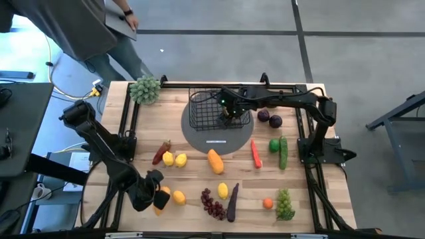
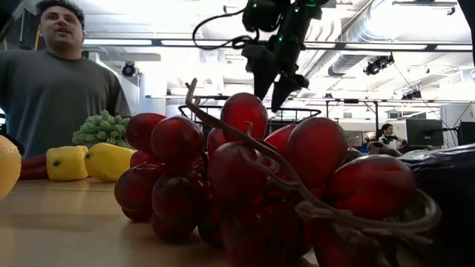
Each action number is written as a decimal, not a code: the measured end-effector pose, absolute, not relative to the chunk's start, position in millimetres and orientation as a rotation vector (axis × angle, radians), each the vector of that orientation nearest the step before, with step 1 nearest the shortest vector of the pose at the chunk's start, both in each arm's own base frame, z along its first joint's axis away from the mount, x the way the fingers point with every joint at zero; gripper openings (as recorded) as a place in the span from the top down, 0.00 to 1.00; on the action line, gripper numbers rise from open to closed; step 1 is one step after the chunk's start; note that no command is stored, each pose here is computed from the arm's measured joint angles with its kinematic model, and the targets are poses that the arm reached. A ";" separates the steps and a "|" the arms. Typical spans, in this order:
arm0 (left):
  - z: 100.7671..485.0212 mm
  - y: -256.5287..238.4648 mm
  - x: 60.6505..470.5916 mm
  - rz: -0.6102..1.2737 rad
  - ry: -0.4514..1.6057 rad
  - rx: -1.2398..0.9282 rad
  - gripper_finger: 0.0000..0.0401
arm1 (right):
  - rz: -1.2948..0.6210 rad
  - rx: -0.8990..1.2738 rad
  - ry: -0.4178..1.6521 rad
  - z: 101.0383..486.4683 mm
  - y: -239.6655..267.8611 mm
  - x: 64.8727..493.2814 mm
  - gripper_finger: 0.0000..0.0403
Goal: Build produce basket
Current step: Put the bottom yellow mango into the black wire basket
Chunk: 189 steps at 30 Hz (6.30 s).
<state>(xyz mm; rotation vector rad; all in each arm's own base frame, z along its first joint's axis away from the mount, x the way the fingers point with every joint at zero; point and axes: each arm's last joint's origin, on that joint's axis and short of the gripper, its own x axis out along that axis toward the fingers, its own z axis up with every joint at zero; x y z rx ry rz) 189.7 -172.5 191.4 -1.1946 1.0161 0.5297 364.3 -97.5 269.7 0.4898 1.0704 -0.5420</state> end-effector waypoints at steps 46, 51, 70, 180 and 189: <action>275.0 5.6 198.7 0.637 0.487 -0.807 0.49 | -0.022 0.262 0.928 316.3 -83.5 379.3 0.31; 281.2 26.0 202.4 0.647 0.412 -0.782 0.49 | -0.060 0.242 0.915 316.9 -97.3 376.8 0.31; 305.6 89.9 198.6 0.740 0.133 -0.612 0.49 | -0.072 0.198 0.819 339.6 -162.2 354.9 0.31; 289.8 118.4 227.5 0.674 0.137 -0.503 0.22 | -0.584 0.463 0.965 335.7 -161.7 360.2 0.61; 286.3 112.5 217.5 0.655 0.267 -0.441 0.22 | -0.681 0.615 1.079 287.1 -157.2 355.7 0.61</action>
